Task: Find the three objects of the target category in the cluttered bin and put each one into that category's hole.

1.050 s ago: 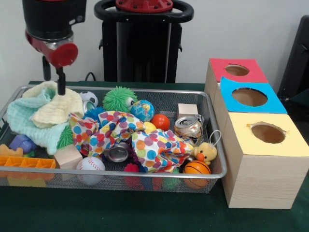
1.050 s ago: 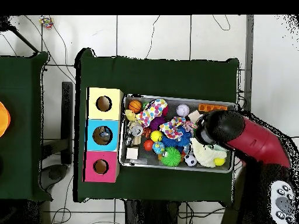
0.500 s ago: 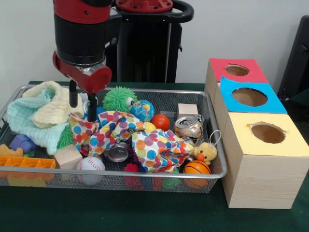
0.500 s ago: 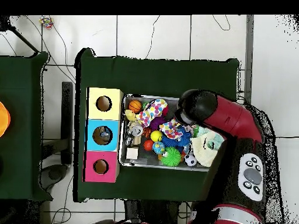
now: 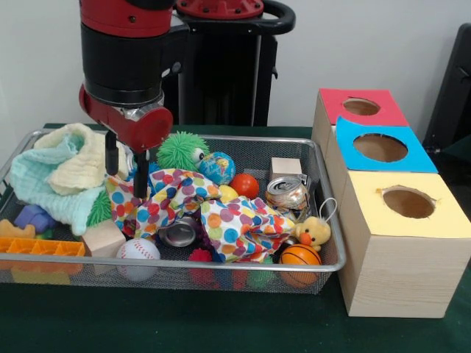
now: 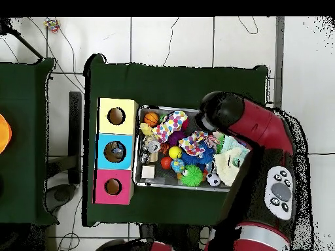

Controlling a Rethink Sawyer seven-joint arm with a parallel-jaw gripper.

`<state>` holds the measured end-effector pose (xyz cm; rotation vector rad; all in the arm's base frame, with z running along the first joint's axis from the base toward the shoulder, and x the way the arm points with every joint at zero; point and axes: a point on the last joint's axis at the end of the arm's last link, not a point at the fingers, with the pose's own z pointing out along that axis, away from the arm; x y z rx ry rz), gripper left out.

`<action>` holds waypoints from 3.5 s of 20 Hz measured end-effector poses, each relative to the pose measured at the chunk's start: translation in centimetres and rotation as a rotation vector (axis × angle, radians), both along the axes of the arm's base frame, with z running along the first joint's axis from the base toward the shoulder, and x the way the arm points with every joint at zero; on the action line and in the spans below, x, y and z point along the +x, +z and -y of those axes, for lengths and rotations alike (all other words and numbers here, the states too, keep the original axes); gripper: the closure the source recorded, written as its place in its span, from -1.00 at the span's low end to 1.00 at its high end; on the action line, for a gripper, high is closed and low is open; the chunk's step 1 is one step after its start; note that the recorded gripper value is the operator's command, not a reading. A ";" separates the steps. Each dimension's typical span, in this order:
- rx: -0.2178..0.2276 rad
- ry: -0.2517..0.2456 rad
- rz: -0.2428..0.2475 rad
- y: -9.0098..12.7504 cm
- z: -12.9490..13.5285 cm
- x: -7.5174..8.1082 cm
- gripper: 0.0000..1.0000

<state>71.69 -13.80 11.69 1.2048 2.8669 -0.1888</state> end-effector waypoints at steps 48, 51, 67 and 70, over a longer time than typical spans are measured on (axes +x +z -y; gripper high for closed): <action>-0.069 -0.155 0.022 -10.0 -1.7 -5.3 -1.00; -0.066 -0.152 0.014 -10.3 -2.3 -5.6 -1.00; -0.036 -0.169 -0.008 -9.8 -2.9 -5.0 -1.00; -0.033 -0.160 -0.008 -9.9 -4.1 -4.9 1.00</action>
